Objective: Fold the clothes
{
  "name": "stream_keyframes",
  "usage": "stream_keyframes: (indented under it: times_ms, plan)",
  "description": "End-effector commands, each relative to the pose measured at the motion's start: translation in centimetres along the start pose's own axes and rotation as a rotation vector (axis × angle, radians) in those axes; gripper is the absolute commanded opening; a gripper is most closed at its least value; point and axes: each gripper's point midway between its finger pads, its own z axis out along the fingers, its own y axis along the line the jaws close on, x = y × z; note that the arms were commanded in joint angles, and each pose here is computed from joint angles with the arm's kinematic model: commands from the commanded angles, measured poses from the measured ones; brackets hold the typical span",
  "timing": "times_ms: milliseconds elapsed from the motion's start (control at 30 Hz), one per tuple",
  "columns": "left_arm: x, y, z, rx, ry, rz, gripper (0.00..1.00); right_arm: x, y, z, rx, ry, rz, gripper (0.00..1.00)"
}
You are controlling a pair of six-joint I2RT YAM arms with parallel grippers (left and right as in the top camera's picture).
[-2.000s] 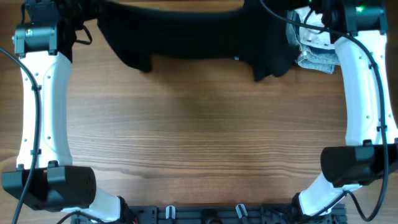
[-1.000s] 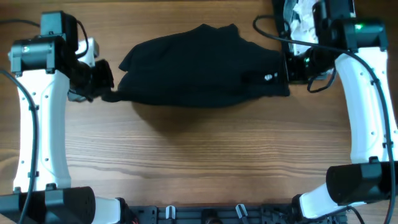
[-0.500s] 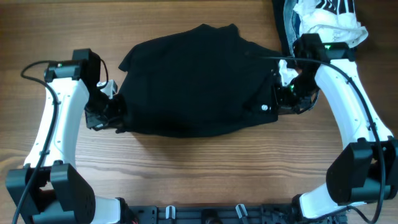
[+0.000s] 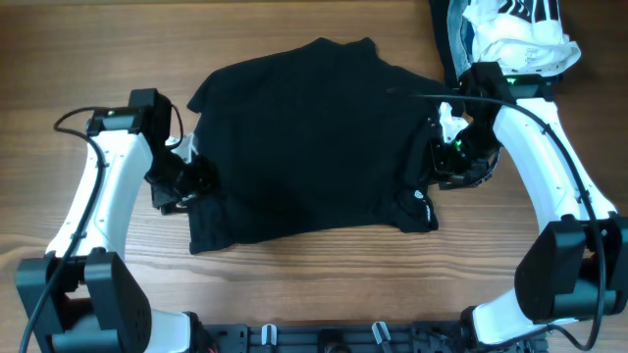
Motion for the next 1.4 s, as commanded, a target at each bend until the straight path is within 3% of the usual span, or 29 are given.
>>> stream_keyframes:
  times_ms: [0,133,267,367,767,1000,1367]
  plan:
    - [-1.9,-1.2,0.3,0.030,-0.072,0.027,0.72,-1.6,-0.3,-0.2,0.012,-0.073,-0.011,0.51]
    - [-7.5,-2.2,-0.8,0.050,-0.309,0.094,0.75,-4.3,0.7,-0.6,-0.041,-0.185,-0.045,0.57]
    - [-14.5,-1.3,-3.8,-0.059,-0.623,0.116,0.76,-6.2,1.3,-1.0,-0.067,-0.264,-0.077,0.58]
    - [-17.6,-0.9,-5.0,-0.088,-0.743,0.108,0.74,-6.6,1.4,-1.2,-0.067,-0.281,-0.083,0.58]
    - [-24.0,3.4,0.2,-0.082,-0.781,-0.021,0.72,-7.2,1.5,-1.3,-0.068,-0.305,-0.096,0.58]
    - [-25.4,3.7,-0.4,-0.065,-0.840,-0.024,0.69,-7.6,1.6,-1.4,-0.068,-0.324,-0.100,0.57]
    - [-26.4,3.6,2.7,-0.027,-0.807,-0.005,0.66,-7.9,1.6,-1.5,-0.069,-0.338,-0.104,0.57]
